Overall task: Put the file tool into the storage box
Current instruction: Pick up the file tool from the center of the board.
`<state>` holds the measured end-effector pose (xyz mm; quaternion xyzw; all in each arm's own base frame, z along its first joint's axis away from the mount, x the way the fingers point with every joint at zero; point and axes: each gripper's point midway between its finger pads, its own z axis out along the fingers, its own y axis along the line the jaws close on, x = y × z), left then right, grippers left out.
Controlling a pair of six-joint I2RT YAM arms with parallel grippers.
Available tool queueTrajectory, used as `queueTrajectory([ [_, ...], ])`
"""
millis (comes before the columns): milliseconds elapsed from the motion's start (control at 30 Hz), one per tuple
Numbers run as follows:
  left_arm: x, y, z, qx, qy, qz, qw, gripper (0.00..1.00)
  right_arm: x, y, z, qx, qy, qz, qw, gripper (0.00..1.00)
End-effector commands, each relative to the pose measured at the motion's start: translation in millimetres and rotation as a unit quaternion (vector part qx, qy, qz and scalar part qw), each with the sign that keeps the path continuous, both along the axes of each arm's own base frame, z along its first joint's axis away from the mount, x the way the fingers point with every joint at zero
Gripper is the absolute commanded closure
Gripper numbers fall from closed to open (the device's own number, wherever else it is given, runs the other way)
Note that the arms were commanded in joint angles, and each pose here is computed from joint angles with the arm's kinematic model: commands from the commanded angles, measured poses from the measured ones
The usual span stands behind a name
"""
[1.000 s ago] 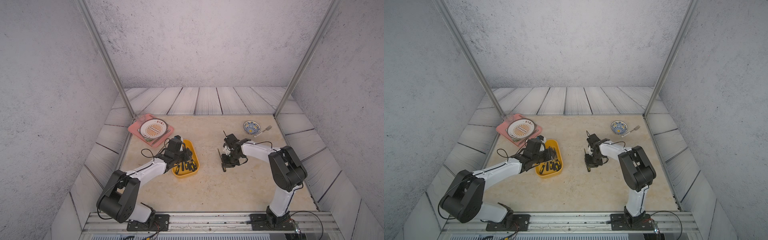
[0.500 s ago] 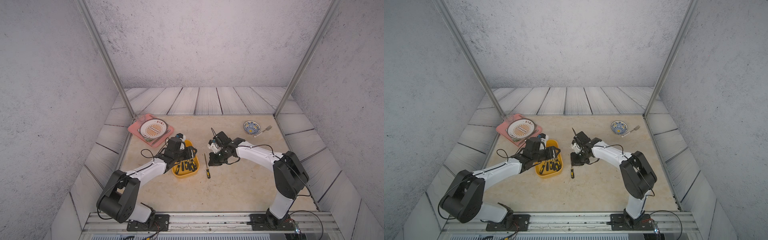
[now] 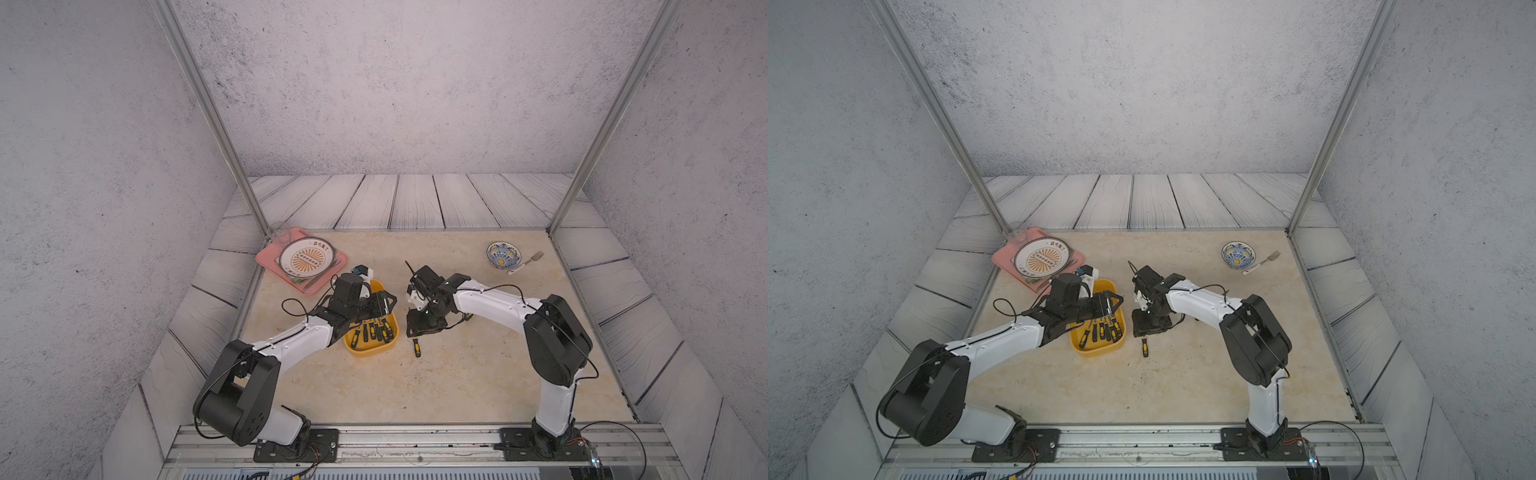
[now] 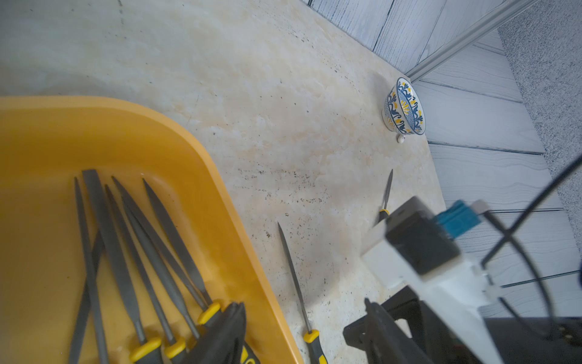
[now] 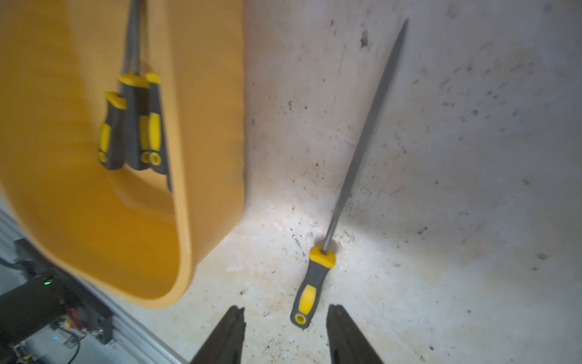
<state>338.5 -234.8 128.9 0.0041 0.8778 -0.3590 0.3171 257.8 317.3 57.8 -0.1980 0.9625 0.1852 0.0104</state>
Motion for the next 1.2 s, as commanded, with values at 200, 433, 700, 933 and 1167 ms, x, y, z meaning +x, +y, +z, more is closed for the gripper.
queueTrajectory([
  [200,1.8,1.4,-1.1,0.0,-0.002,0.001,1.0,0.36,-14.3,-17.1,-28.2,-0.116,-0.005,0.049,0.992,0.56],
  [433,1.2,0.3,-1.1,-0.003,-0.001,-0.001,1.0,0.35,-21.4,-33.1,-48.7,-0.159,-0.004,0.051,0.986,0.7],
  [700,0.5,-2.5,0.2,-0.01,-0.002,-0.007,1.0,0.33,-4.6,-33.2,-30.8,-0.153,-0.05,0.033,0.986,0.88],
  [933,-1.1,-8.6,6.3,-0.029,-0.007,-0.02,0.999,0.3,14.6,-22.0,15.2,-0.072,-0.103,0.001,0.992,0.97],
  [1167,-2.5,-18.1,13.6,-0.059,-0.012,-0.04,0.997,0.28,7.2,13.4,47.0,0.034,-0.089,0.024,0.995,0.96],
])
